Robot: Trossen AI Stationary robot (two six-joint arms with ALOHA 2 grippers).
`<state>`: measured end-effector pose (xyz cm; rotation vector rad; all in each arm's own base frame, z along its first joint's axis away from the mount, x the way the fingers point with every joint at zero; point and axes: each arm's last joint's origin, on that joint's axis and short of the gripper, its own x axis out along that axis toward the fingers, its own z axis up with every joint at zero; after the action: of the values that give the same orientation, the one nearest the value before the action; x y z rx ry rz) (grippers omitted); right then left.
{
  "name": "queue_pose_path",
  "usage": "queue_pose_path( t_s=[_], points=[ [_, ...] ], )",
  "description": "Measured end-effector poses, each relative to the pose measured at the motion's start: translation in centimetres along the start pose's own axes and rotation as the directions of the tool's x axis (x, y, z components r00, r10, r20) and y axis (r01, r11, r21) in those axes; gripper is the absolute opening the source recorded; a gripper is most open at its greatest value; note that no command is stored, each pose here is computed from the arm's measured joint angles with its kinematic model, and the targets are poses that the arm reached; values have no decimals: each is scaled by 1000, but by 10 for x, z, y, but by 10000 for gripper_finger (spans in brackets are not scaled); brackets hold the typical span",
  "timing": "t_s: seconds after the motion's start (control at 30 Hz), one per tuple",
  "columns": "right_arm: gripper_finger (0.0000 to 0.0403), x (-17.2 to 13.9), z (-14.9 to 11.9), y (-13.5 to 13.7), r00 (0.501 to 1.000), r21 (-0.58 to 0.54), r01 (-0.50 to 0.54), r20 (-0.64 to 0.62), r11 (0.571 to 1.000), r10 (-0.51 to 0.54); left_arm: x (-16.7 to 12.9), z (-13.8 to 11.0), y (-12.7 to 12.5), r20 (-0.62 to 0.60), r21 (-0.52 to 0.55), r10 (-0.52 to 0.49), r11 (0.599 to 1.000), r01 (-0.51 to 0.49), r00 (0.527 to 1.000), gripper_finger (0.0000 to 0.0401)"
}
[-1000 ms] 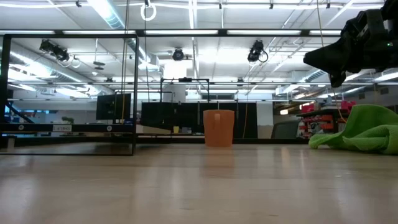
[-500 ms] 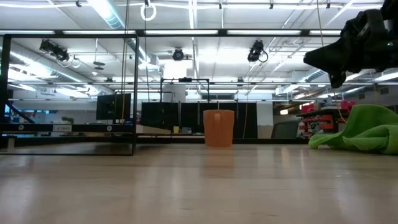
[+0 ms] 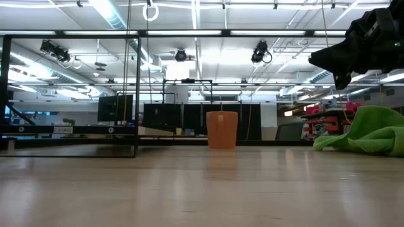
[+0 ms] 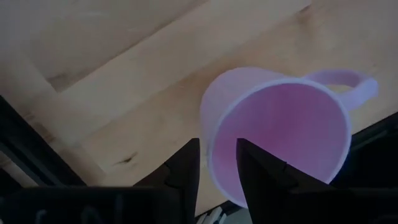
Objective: Stack small to large cups/mugs on shelf
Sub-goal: Put the pink mug on the shelf
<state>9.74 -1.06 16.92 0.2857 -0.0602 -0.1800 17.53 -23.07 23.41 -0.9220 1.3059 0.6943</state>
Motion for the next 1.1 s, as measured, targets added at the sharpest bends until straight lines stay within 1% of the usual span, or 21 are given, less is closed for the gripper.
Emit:
queue_pose_path(
  t_s=[0.23, 0.5, 0.87, 1.1],
  points=[
    [77, 0, 0, 0, 1000, -8, 1, 0, 1000, -1, 11, -2, -3, 11, 3, 38, 999, -38, 999, 112],
    [77, 0, 0, 0, 1000, -16, 1, 0, 1000, -1, 13, -3, -3, 10, 3, 41, 999, -41, 999, 113],
    [77, 0, 0, 0, 1000, -16, 1, 0, 1000, -1, 13, -2, -3, 10, 1, 42, 999, -42, 999, 98],
    [77, 0, 0, 0, 1000, -11, 1, 0, 1000, -1, 14, 4, -6, 13, -14, 43, 999, -43, 999, 76]
  ],
)
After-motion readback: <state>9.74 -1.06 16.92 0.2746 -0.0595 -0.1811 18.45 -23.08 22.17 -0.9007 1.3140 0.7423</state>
